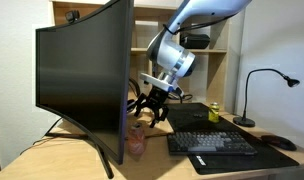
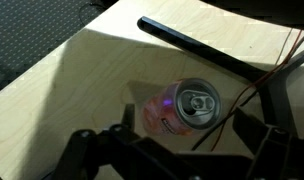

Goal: Put the orange can next to the yellow can.

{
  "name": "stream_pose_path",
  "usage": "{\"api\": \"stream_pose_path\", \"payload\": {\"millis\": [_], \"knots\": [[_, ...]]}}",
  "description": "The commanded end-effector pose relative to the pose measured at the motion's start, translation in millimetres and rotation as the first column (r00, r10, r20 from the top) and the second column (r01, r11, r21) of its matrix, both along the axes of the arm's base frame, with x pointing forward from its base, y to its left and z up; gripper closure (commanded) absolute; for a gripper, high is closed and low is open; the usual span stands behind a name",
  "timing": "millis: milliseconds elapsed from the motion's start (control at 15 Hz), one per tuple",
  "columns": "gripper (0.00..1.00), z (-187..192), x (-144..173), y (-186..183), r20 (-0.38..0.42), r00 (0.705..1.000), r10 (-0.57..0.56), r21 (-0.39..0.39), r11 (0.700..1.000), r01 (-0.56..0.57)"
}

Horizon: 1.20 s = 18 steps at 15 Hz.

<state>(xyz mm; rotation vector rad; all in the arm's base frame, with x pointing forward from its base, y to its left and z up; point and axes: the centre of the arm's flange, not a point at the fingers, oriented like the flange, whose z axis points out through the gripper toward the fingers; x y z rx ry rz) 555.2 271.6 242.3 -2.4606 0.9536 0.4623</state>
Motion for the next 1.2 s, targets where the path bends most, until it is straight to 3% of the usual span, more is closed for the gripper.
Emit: {"api": "stream_pose_path", "payload": {"millis": [0, 267, 467, 667, 1133], "knots": [[0.00, 0.3, 0.2, 0.2, 0.002, 1.000, 0.001, -0.003, 1.000, -0.001], [0.00, 0.9, -0.4, 0.3, -0.006, 1.000, -0.021, -0.020, 1.000, 0.021], [0.00, 0.3, 1.8, 2.6, 0.021, 0.999, -0.030, 0.021, 0.999, 0.030], [0.00, 1.4, 0.0, 1.9, -0.008, 0.998, -0.058, -0.004, 0.998, 0.058], [0.00, 3.4, 6.5, 0.5, 0.043, 0.994, -0.100, 0.005, 0.995, 0.100]]}}
